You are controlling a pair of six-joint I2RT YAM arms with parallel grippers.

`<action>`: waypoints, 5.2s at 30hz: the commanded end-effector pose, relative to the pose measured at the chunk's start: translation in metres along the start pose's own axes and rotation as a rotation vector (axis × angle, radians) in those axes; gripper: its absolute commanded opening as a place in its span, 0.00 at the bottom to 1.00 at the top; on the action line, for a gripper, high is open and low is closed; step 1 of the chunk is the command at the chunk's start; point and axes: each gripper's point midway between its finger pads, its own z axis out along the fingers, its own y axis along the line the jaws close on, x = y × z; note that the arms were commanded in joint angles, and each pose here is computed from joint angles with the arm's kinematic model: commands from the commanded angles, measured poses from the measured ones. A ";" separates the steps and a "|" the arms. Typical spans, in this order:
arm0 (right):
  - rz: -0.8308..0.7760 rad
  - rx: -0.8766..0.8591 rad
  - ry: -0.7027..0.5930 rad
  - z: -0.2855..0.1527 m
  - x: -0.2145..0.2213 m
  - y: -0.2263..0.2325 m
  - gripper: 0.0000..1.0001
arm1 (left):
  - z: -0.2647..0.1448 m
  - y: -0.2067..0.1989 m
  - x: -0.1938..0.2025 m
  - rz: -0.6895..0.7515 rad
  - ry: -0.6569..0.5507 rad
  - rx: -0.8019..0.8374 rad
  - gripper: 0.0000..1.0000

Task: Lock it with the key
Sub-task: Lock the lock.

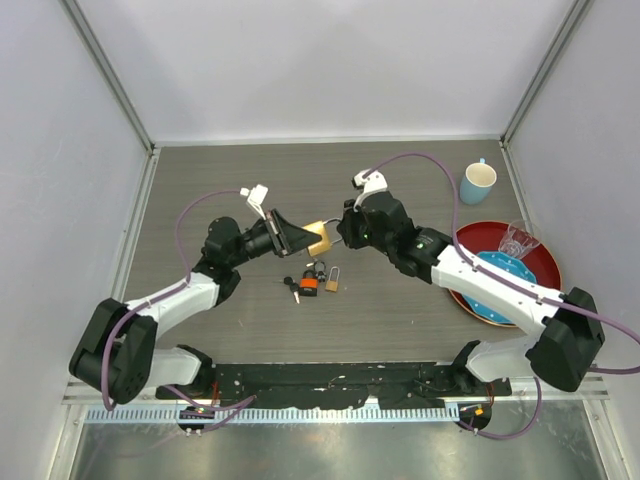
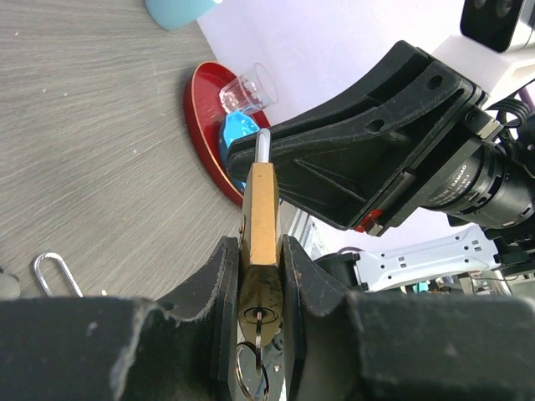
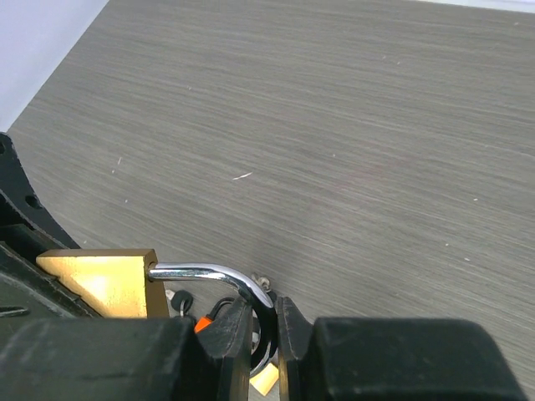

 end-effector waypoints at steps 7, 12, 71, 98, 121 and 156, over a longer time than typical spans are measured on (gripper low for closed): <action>-0.073 -1.338 -0.213 -0.196 -0.062 0.248 0.02 | 0.048 -0.082 0.004 0.106 -0.006 0.227 0.00; -0.097 -1.395 -0.209 -0.210 -0.058 0.253 0.02 | 0.056 -0.088 0.007 0.106 0.006 0.243 0.00; 0.472 -0.576 -0.337 -0.072 -0.044 0.063 0.87 | -0.074 -0.044 -0.067 0.054 -0.334 0.143 0.00; 0.800 -0.943 -0.597 -0.049 -0.096 0.097 0.72 | -0.090 -0.077 -0.065 0.075 -0.395 0.272 0.00; 0.848 -0.990 -0.643 -0.046 -0.111 0.114 0.02 | -0.077 -0.078 -0.054 0.074 -0.362 0.302 0.00; 0.317 -0.836 -0.264 -0.091 -0.107 0.091 0.02 | -0.080 -0.059 -0.003 0.304 0.047 0.053 0.77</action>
